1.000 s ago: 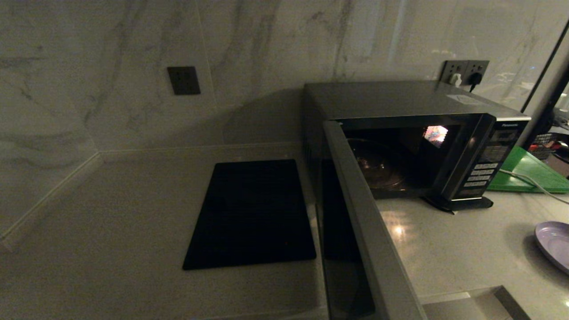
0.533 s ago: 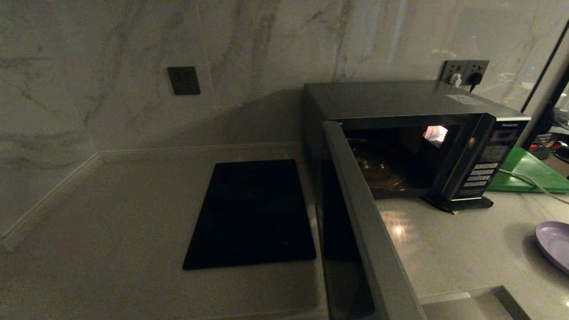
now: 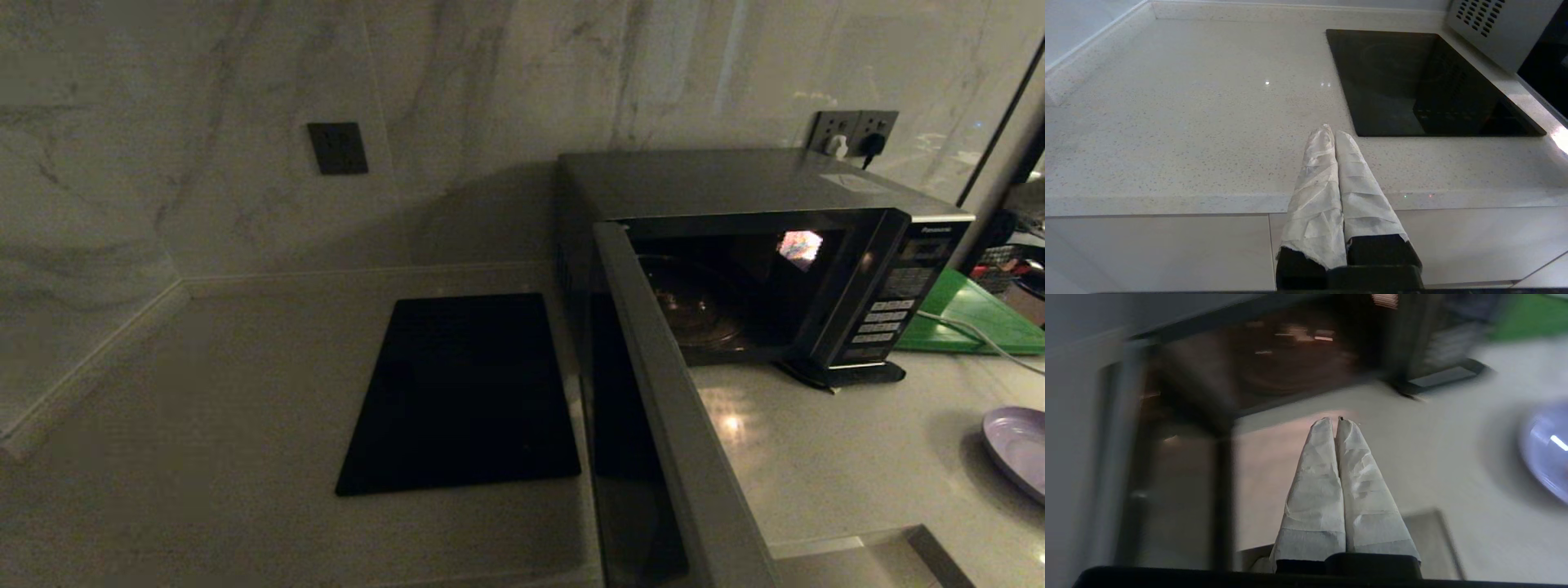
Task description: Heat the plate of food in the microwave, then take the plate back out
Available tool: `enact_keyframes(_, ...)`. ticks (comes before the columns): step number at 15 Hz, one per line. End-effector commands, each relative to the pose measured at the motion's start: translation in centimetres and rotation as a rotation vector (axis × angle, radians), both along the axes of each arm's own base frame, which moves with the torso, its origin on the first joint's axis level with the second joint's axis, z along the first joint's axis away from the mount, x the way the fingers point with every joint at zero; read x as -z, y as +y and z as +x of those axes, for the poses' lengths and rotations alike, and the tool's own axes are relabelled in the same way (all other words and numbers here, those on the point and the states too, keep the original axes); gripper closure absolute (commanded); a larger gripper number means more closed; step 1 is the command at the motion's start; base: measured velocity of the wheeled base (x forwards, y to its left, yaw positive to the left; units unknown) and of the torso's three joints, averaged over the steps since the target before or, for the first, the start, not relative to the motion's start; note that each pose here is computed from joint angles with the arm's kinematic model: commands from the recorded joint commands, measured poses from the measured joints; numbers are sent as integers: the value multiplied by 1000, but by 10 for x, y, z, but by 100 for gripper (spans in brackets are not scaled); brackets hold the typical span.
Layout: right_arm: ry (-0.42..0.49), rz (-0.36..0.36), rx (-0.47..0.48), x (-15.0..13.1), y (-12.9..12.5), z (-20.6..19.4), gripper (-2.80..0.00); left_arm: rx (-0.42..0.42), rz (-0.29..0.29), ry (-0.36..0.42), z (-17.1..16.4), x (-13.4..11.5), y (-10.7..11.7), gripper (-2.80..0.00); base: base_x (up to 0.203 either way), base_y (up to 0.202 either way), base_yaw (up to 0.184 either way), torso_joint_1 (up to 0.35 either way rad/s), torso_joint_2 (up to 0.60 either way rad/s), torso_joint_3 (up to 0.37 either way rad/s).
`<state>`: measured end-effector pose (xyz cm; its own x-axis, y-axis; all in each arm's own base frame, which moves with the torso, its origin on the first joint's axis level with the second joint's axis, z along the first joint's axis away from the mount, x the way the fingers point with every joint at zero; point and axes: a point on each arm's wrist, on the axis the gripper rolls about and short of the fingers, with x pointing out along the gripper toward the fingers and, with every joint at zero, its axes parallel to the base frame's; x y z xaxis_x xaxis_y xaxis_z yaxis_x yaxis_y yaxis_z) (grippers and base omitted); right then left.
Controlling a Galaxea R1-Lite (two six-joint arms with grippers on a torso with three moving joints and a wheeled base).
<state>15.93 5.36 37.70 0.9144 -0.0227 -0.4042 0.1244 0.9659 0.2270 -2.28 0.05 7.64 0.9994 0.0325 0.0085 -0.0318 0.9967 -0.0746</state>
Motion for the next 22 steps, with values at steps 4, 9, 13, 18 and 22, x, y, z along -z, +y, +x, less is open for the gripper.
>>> enact_keyframes(4,-27,16,-262,-14,79,31,0,-1,-1,1,0,0,0,0,0,0,0,0,0,0)
enact_keyframes(9,-4,10,-466,-7,134,12,0,-1,-1,1,0,0,0,0,0,0,0,0,0,0)
enact_keyframes(13,16,-10,-433,-2,137,15,0,-1,-1,1,0,0,0,0,0,0,0,0,0,0)
enact_keyframes(18,1,6,-440,-4,138,14,0,-1,3,4,0,0,0,0,0,0,0,0,0,0)
enact_keyframes(22,3,12,-442,-4,139,13,0,-1,2,4,0,0,0,0,0,0,0,0,0,0)
